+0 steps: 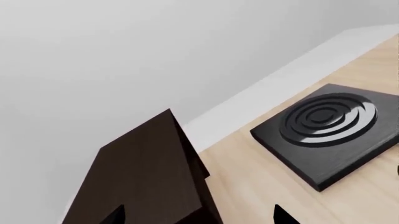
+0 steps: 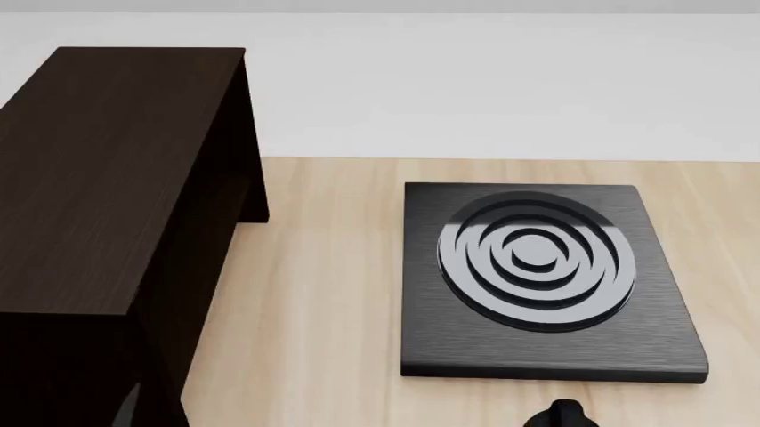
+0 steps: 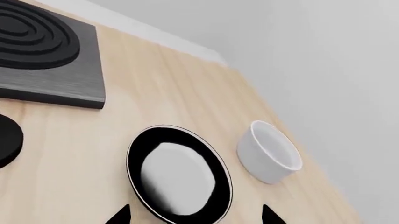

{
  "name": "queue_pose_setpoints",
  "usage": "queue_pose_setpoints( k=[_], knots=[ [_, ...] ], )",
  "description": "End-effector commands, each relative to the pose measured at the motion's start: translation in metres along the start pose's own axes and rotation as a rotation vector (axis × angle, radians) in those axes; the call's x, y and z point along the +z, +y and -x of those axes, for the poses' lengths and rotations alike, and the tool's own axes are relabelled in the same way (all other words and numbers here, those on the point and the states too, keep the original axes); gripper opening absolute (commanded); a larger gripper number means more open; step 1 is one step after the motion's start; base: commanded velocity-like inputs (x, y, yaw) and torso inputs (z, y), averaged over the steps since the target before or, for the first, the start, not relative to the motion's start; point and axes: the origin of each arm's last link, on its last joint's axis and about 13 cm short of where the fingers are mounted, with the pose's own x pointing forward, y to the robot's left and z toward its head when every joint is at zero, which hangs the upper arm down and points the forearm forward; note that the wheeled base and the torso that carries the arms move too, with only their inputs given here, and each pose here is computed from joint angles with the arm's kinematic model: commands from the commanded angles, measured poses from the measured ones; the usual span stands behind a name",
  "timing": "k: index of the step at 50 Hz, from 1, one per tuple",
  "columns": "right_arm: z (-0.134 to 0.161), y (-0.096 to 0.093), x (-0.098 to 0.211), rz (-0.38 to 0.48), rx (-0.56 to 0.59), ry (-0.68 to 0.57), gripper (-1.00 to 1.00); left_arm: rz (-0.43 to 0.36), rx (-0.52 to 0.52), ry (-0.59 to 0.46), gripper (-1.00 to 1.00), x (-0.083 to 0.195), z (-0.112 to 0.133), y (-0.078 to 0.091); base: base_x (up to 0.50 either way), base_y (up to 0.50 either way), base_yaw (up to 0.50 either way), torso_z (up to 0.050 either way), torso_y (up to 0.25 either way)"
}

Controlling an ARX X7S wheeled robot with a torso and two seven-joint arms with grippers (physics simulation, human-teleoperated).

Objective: Put the frying pan under the cabinet shelf.

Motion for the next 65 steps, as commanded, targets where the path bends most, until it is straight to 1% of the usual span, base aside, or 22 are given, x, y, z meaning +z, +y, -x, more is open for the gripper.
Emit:
queue_pose_setpoints(
  k=[1,14,19,26,32,36,49,54,56,65],
  knots=[
    [0.001,0.000,-0.011,0.010,0.024,0.065,1.00,0.003,-0.006,-0.002,1.00,0.000,-0.001,0.001,0.00,0.00,0.00,0.000,0.000],
    [-0.009,0.010,-0.029,-0.022,0.059,0.117,1.00,-0.010,-0.005,0.000,1.00,0.001,-0.001,0.001,0.00,0.00,0.00,0.000,0.000],
    [-0.010,0.009,-0.034,-0.028,0.058,0.138,1.00,-0.018,-0.011,0.008,1.00,0.000,0.000,0.000,0.00,0.00,0.00,0.000,0.000],
    [-0.013,0.011,-0.041,-0.036,0.063,0.156,1.00,-0.051,-0.019,0.019,1.00,0.003,-0.003,0.001,0.00,0.00,0.00,0.000,0.000],
    [-0.013,0.006,-0.043,-0.044,0.054,0.165,1.00,-0.069,-0.028,0.025,1.00,0.003,-0.002,-0.001,0.00,0.00,0.00,0.000,0.000],
    [-0.013,0.003,-0.047,-0.056,0.045,0.176,1.00,-0.071,-0.040,0.031,1.00,0.004,-0.006,-0.001,0.00,0.00,0.00,0.000,0.000],
    [-0.010,-0.010,-0.058,-0.112,0.003,0.195,1.00,-0.101,-0.051,0.031,1.00,0.007,-0.010,-0.002,0.00,0.00,0.00,0.000,0.000],
    [-0.011,-0.010,-0.063,-0.138,0.018,0.204,1.00,-0.108,-0.056,0.025,1.00,0.008,-0.009,-0.002,0.00,0.00,0.00,0.000,0.000],
    [-0.013,-0.010,-0.066,-0.136,0.018,0.210,1.00,-0.109,-0.057,0.024,1.00,0.008,-0.010,-0.002,0.00,0.00,0.00,0.000,0.000],
    [-0.021,-0.007,-0.075,-0.173,0.036,0.236,1.00,-0.120,-0.063,0.023,1.00,0.012,-0.017,-0.007,0.00,0.00,0.00,0.000,0.000]
  ],
)
